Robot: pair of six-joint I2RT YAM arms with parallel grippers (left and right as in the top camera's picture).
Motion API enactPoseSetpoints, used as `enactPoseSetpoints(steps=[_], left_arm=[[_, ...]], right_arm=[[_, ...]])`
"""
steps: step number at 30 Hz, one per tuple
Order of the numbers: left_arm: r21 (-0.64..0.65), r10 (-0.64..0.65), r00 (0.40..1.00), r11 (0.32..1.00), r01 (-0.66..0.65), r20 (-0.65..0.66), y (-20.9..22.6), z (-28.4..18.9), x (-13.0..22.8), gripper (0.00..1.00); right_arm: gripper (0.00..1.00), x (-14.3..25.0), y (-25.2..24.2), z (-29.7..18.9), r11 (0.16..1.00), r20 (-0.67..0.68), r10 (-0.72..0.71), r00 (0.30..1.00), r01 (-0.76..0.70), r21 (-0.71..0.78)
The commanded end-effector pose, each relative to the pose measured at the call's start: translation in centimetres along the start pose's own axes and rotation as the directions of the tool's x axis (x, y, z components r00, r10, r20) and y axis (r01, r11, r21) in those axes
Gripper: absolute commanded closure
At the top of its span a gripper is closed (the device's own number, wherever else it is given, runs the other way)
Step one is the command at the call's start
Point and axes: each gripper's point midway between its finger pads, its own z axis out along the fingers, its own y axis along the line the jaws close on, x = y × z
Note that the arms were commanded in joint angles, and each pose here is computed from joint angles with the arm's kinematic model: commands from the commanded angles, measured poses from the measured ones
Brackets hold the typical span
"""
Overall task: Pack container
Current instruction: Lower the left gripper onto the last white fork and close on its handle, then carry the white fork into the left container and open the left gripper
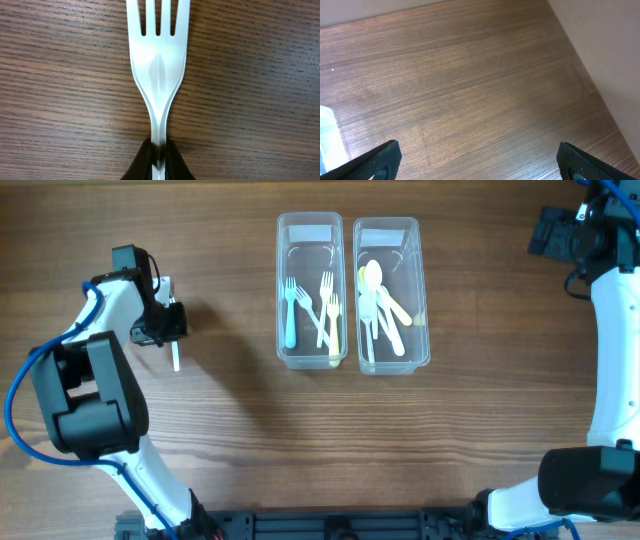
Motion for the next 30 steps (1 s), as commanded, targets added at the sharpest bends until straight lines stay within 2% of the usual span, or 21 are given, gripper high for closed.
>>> enactPoseSetpoints(steps=[1, 5, 8, 12, 16, 22, 30], left_arm=[[0.01, 0.029, 0.999, 1.0, -0.029, 0.014, -1.3, -0.9, -0.5, 0.96], [-0.063, 0.018, 0.99, 0.998, -0.009, 0.142, -1.6, -5.5, -4.2, 0.96], [-0.047, 0.024, 0.97, 0.999, -0.013, 0.244, -3.6, -9.9, -6.7, 0.96], [-0.003, -0.016, 0.943, 1.0, 0.018, 0.334, -6.7, -14.5, -8.2, 0.96], [0.08, -0.04, 0.929, 0.997, 0.011, 0.367, -10.9, -16.9, -7.8, 0.96], [0.221, -0.027, 0.942, 0.974, -0.05, 0.333, -18.7, -17.6, -5.6, 0.96], [0.265, 0.069, 0.939, 0.95, -0.165, 0.336, -25.8, -18.1, -2.6, 0.94]], right_arm=[[0.0, -0.3, -0.2, 0.0, 1.0, 0.007, 0.012, 1.0, -0.012, 0.016], [0.0, -0.3, -0.2, 0.0, 1.0, 0.007, 0.012, 1.0, -0.012, 0.015], [0.0, -0.3, -0.2, 0.0, 1.0, 0.007, 0.012, 1.0, -0.012, 0.016], [0.0, -0.3, -0.2, 0.0, 1.0, 0.007, 0.012, 1.0, -0.012, 0.016], [0.0, -0.3, -0.2, 0.0, 1.0, 0.007, 0.012, 1.0, -0.012, 0.015], [0.0, -0.3, -0.2, 0.0, 1.0, 0.007, 0.012, 1.0, -0.012, 0.016], [0.0, -0.3, -0.2, 0.0, 1.0, 0.007, 0.012, 1.0, -0.012, 0.016]])
